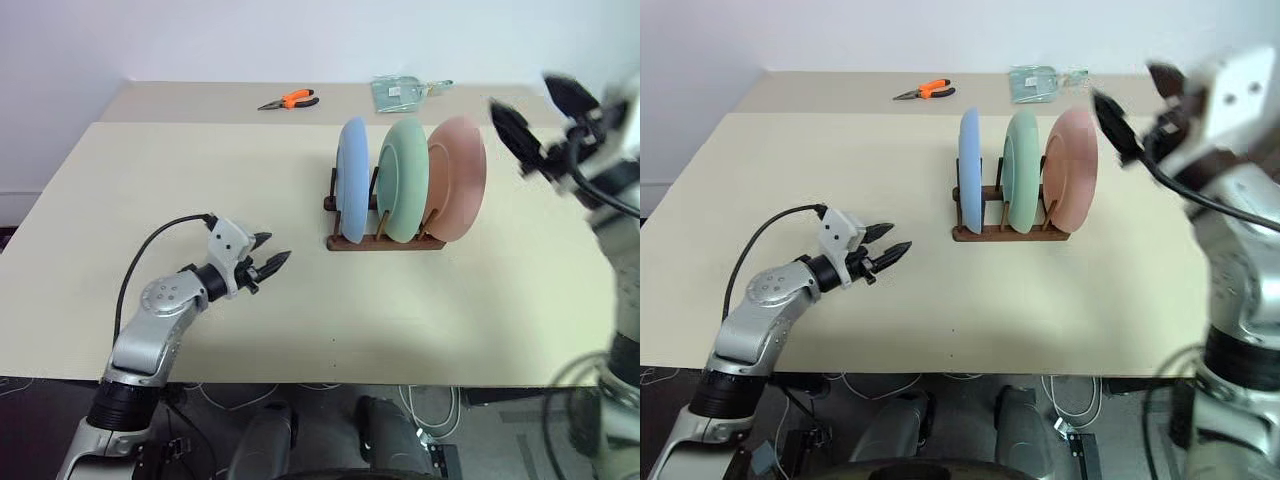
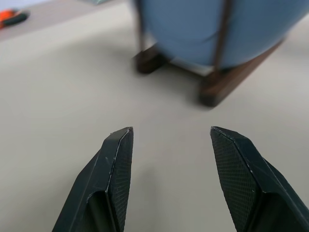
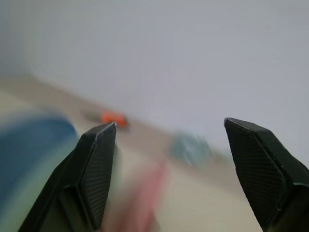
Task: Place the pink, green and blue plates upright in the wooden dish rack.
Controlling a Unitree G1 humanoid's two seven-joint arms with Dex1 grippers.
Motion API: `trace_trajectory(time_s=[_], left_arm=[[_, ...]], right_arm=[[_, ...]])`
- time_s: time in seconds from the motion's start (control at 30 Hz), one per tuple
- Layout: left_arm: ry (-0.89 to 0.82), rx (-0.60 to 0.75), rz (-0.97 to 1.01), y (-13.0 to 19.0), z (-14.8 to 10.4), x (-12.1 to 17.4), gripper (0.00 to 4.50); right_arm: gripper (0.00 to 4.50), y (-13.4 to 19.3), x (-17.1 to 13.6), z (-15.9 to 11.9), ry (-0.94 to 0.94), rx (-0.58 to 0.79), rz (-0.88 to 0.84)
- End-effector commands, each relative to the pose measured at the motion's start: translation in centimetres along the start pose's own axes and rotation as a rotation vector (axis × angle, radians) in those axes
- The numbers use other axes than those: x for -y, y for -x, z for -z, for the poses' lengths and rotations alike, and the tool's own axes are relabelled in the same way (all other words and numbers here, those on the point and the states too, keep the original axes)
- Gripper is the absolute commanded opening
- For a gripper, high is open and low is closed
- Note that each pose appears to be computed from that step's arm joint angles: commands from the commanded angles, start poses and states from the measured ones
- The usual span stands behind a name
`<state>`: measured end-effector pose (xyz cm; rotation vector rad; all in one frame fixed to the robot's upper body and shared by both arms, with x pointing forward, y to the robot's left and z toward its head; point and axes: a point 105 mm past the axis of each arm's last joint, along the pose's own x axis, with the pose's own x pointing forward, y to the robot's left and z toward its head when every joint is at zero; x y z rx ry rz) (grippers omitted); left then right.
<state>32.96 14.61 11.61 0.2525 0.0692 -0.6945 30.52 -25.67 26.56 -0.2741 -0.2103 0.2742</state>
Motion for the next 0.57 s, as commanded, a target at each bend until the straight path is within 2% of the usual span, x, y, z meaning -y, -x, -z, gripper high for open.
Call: trace_trajectory(time_s=[0.03, 0.13, 0.2, 0.4, 0.57], left_arm=[[-0.058, 0.012, -0.029, 0.3, -0.2, -1.3, 2.59], [-0.075, 0.000, -0.026, 0.2, 0.4, -1.1, 2.59], [-0.075, 0.003, -0.025, 0.4, 0.6, -0.9, 2.59], [-0.068, -0.009, -0.047, 1.5, 1.6, -0.7, 2.59], [-0.061, -0.009, -0.089, 2.1, 1.7, -0.9, 2.59]], right_arm=[[3.62, 2.2, -0.4, 3.1, 0.028, -0.117, -0.043], [3.62, 3.1, -0.7, 7.1, 0.045, -0.230, -0.055], [3.62, 3.0, -0.9, 8.9, 0.058, -0.267, -0.059], [3.62, 2.4, -1.3, 11.1, 0.066, -0.285, -0.082], [3.62, 1.6, -1.5, 11.8, 0.073, -0.284, -0.104]])
